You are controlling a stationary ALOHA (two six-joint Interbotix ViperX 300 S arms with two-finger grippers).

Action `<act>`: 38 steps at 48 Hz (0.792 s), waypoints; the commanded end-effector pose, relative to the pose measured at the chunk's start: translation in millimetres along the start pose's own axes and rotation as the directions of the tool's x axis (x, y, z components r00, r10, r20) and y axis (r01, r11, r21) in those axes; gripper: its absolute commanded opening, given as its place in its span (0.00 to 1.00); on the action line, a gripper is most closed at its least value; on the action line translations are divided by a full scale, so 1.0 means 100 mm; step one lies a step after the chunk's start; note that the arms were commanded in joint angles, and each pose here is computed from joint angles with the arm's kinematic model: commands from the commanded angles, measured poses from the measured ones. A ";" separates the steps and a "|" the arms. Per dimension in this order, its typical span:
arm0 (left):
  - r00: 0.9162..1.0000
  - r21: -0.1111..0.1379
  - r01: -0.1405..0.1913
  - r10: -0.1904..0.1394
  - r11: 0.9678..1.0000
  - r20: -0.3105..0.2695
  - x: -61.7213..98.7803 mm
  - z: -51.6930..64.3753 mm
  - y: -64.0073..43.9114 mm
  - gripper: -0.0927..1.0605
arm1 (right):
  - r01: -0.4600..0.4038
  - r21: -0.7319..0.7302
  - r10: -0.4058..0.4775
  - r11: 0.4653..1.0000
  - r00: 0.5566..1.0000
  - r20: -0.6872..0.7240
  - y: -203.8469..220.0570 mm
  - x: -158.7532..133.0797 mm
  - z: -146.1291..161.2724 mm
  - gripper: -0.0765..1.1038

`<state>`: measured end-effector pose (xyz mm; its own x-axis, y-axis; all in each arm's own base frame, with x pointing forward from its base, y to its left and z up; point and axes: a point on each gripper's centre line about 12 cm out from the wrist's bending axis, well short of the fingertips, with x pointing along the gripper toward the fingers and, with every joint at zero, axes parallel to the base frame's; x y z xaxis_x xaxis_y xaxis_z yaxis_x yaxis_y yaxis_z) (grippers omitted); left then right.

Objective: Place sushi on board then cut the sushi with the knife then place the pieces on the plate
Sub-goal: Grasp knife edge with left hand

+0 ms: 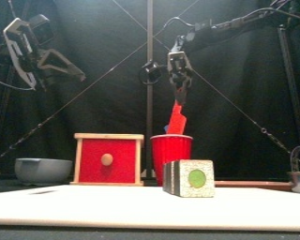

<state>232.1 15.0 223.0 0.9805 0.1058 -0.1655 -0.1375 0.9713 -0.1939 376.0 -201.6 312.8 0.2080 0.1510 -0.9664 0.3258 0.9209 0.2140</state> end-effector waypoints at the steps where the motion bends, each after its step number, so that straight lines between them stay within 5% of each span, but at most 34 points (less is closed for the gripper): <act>1: 0.999 -0.002 -0.005 0.005 1.000 0.032 0.02 0.09 0.00 0.08 | 0.020 -0.029 -0.016 0.999 0.993 0.118 0.16 -0.50 -0.14 0.34; 17: 0.999 -0.002 -0.014 0.014 1.000 0.043 0.03 0.12 0.02 0.08 | 0.035 -0.050 -0.021 0.998 0.965 0.263 0.59 -0.94 -0.48 0.34; 28: 0.994 -0.003 -0.024 0.024 1.000 0.110 0.04 0.25 0.04 0.08 | 0.040 -0.077 0.003 0.996 0.876 0.483 0.91 -1.05 -0.71 0.34; 38: 0.985 0.004 -0.029 0.028 1.000 0.172 0.04 0.34 0.05 0.08 | 0.118 -0.117 -0.020 0.986 0.783 0.622 1.01 -0.81 -1.08 0.34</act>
<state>235.3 25.8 240.7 0.9856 0.1598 -0.0558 -0.1676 0.9676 -0.1890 305.5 -90.7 395.1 0.6681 -0.0881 -0.7388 0.2496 0.9620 0.1111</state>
